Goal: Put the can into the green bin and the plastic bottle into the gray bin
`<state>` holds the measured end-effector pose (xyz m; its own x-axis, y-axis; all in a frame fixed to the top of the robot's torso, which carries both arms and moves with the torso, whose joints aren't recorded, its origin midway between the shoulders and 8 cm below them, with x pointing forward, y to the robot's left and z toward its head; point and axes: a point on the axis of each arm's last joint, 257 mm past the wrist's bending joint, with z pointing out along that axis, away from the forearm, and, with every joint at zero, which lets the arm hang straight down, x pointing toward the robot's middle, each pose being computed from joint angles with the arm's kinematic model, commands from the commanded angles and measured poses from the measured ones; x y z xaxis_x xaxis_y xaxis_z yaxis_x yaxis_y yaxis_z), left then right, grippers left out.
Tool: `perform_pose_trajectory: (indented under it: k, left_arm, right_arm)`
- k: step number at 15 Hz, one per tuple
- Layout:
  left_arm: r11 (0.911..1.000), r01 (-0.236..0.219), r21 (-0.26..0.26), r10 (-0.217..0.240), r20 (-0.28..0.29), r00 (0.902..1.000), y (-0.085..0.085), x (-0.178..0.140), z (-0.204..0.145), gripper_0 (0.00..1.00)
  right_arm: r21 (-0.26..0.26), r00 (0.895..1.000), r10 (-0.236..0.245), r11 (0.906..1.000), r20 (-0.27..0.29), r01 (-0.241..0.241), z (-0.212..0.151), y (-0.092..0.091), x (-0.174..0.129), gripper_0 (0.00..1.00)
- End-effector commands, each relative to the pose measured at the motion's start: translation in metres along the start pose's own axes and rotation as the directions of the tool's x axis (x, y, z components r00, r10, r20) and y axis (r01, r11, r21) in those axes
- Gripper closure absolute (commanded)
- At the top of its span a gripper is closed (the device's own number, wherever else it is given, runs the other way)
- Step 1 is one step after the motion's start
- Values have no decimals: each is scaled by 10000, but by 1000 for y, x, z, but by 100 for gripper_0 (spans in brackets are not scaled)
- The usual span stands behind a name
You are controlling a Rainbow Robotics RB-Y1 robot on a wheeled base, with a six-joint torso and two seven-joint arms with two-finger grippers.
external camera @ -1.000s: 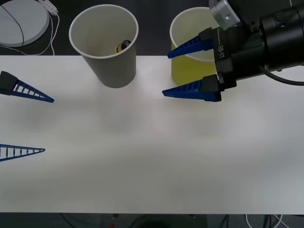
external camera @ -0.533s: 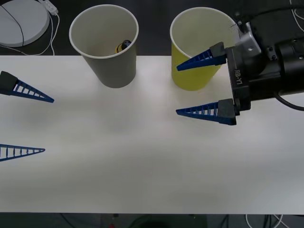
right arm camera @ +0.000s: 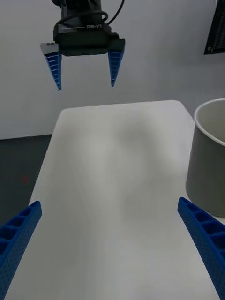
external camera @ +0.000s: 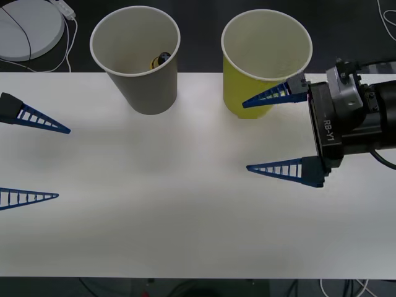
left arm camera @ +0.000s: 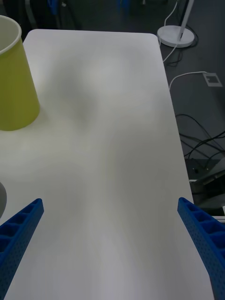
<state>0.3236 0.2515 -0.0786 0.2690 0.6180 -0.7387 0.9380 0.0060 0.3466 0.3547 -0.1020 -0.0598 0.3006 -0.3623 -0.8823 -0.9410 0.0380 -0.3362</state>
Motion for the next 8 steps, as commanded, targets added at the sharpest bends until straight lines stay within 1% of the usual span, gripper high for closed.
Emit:
perform_pose_trajectory:
  k: [1,2,4,7,8]
  left_arm:
    - [10000,0,0,0,0,10000,0,0,0,0]
    - [10000,0,0,0,0,10000,0,0,0,0]
    - [10000,0,0,0,0,10000,0,0,0,0]
    - [10000,0,0,0,0,10000,0,0,0,0]
    - [10000,0,0,0,0,10000,0,0,0,0]
  right_arm:
    - [20,9993,-323,9995,179,322,-4,9,8,0]
    - [-30,9986,-466,9989,233,467,-5,14,10,0]
    - [-98,9980,-559,9984,295,563,-9,23,13,0]
    - [-147,9959,-833,9964,347,838,-19,35,16,0]
    - [-191,9961,-814,9964,349,821,-23,41,17,0]
